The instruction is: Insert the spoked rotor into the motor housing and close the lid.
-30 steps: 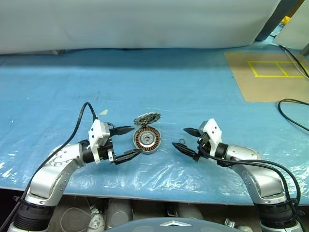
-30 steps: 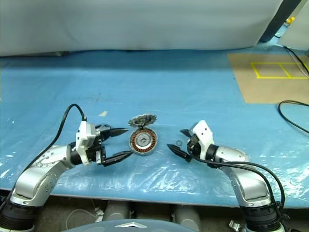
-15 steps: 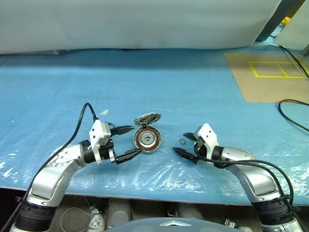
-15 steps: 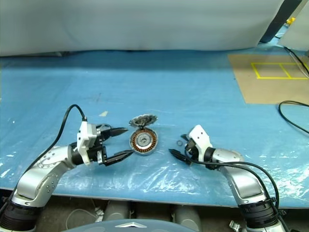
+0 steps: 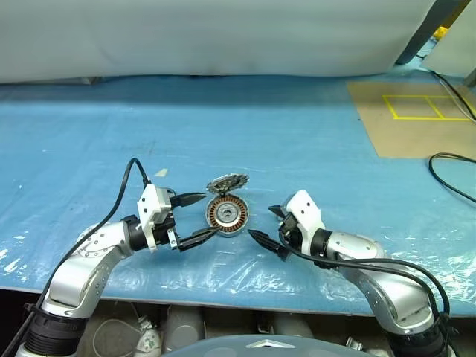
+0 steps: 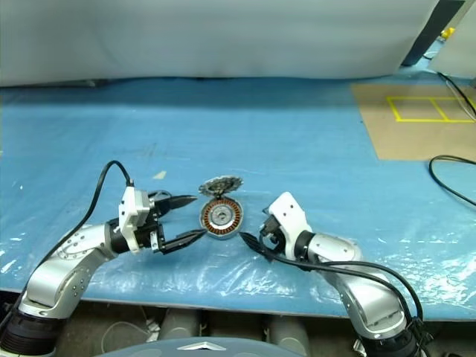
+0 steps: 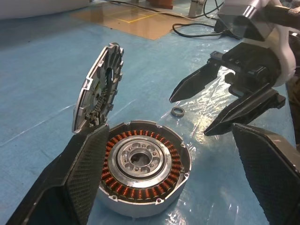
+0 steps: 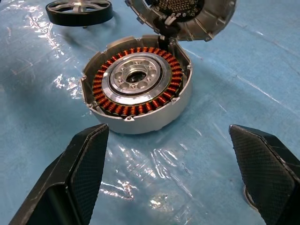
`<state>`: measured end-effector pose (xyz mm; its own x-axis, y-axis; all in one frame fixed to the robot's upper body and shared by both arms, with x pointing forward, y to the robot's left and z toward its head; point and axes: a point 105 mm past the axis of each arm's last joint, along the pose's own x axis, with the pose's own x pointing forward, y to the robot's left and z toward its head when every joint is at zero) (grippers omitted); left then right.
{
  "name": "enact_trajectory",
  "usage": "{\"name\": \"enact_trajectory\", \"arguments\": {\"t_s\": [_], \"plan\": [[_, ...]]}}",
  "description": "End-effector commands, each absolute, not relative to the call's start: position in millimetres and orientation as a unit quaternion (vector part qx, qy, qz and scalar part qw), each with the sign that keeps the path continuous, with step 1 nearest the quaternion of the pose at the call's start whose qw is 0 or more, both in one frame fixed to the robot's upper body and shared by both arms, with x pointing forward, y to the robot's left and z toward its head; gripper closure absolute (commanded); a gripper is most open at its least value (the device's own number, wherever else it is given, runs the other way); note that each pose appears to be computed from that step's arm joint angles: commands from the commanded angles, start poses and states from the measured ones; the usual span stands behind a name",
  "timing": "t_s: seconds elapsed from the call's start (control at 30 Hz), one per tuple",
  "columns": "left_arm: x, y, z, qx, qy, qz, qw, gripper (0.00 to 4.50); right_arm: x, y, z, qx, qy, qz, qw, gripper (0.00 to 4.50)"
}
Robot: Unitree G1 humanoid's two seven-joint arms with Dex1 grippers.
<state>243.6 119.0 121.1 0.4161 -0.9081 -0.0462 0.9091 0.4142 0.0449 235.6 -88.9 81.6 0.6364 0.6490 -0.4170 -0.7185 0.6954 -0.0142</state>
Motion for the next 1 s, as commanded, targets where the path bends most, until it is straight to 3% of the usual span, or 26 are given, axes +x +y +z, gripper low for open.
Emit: {"name": "enact_trajectory", "arguments": {"t_s": [0.03, 0.17, 0.4, 0.67, 1.0], "plan": [[244, 118, 127, 0.040, -0.005, -0.546, 0.837, 0.09, 232, -92, 73, -0.093, 0.195, 0.356, 0.909, 0.18], [245, 117, 128, 0.041, -0.007, -0.548, 0.836, 0.09, 232, -106, 77, -0.090, 0.195, 0.329, 0.920, 0.18], [244, 116, 128, 0.033, -0.007, -0.549, 0.835, 0.09, 261, -132, 102, -0.067, 0.166, 0.318, 0.931, 0.18], [246, 114, 129, 0.032, -0.012, -0.548, 0.836, 0.09, 279, -182, 93, -0.070, 0.181, 0.299, 0.934, 0.18], [245, 114, 128, 0.026, -0.011, -0.548, 0.836, 0.09, 264, -149, 100, -0.069, 0.171, 0.365, 0.913, 0.18]]}}
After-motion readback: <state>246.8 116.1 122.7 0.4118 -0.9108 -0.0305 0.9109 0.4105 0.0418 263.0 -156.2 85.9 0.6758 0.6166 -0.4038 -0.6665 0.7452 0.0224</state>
